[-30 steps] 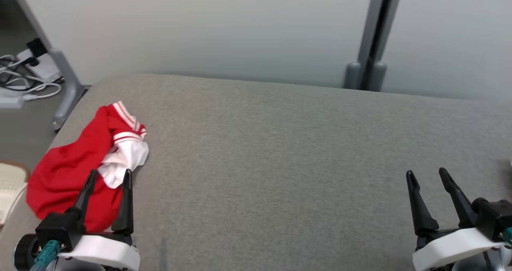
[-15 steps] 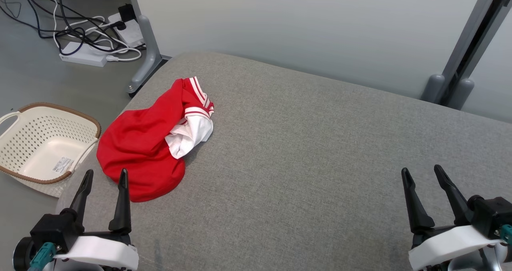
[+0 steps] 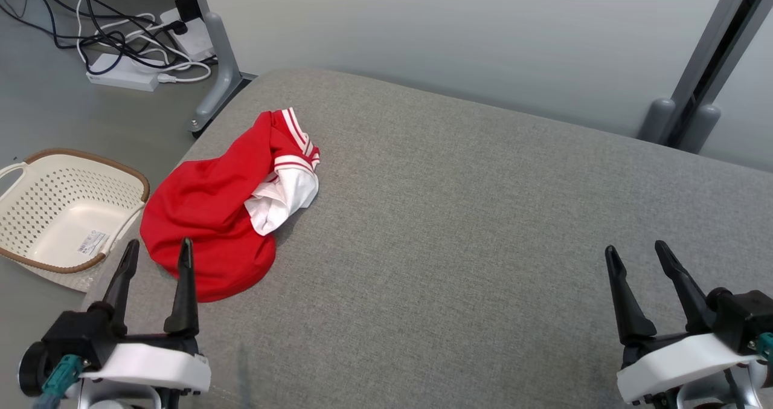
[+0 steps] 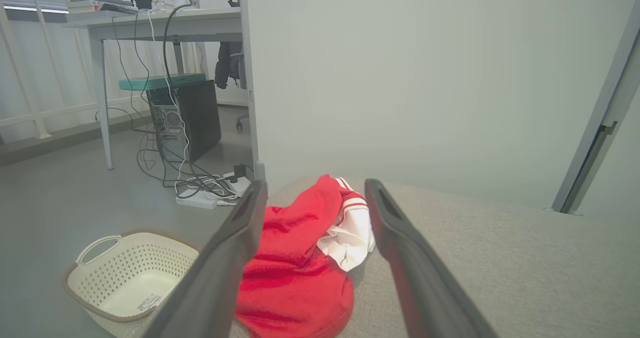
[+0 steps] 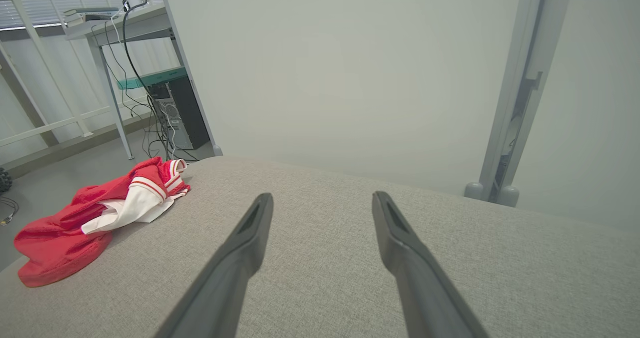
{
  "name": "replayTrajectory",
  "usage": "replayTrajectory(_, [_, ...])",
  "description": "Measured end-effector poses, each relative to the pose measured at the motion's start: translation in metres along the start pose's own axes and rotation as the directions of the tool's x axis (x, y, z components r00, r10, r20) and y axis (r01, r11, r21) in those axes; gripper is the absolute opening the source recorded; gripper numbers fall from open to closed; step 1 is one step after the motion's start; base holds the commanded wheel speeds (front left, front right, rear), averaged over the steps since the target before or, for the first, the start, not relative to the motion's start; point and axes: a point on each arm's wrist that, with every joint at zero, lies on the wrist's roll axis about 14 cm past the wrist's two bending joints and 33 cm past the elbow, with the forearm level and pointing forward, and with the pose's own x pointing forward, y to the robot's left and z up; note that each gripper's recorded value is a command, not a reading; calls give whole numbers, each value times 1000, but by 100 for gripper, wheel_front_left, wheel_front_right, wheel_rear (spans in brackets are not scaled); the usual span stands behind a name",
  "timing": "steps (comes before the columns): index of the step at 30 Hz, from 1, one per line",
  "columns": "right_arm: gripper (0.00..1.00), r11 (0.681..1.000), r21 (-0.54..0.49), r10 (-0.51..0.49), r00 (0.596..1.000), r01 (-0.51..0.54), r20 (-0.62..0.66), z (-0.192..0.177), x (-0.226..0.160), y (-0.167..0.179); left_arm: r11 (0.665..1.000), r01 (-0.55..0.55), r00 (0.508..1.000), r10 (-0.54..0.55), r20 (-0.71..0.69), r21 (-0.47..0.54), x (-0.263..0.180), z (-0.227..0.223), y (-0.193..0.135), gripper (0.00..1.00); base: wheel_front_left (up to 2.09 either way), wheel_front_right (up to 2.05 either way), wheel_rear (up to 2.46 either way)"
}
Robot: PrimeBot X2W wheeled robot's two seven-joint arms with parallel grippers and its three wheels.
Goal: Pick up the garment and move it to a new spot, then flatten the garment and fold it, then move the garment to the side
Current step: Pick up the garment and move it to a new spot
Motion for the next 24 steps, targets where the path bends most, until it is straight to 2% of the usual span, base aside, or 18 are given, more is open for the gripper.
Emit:
replayTrajectory(8, [100,1000,-2,-4,1000,4,5,2,13,-13,999,50,994,-51,101,13,50,38,-24,100,0,0,0])
replayTrajectory(11, [100,1000,-4,-7,1000,7,-4,-2,20,-22,996,85,994,-85,70,12,79,36,-37,100,0,0,0])
replayTrajectory(17, [100,999,6,-31,999,32,-34,-18,30,-44,994,104,974,-104,-203,-12,125,-39,-44,100,0,0,0])
replayTrajectory(24, [100,995,26,-97,993,99,-68,-40,31,-76,999,33,867,-35,-497,-14,140,-136,-31,100,0,0,0])
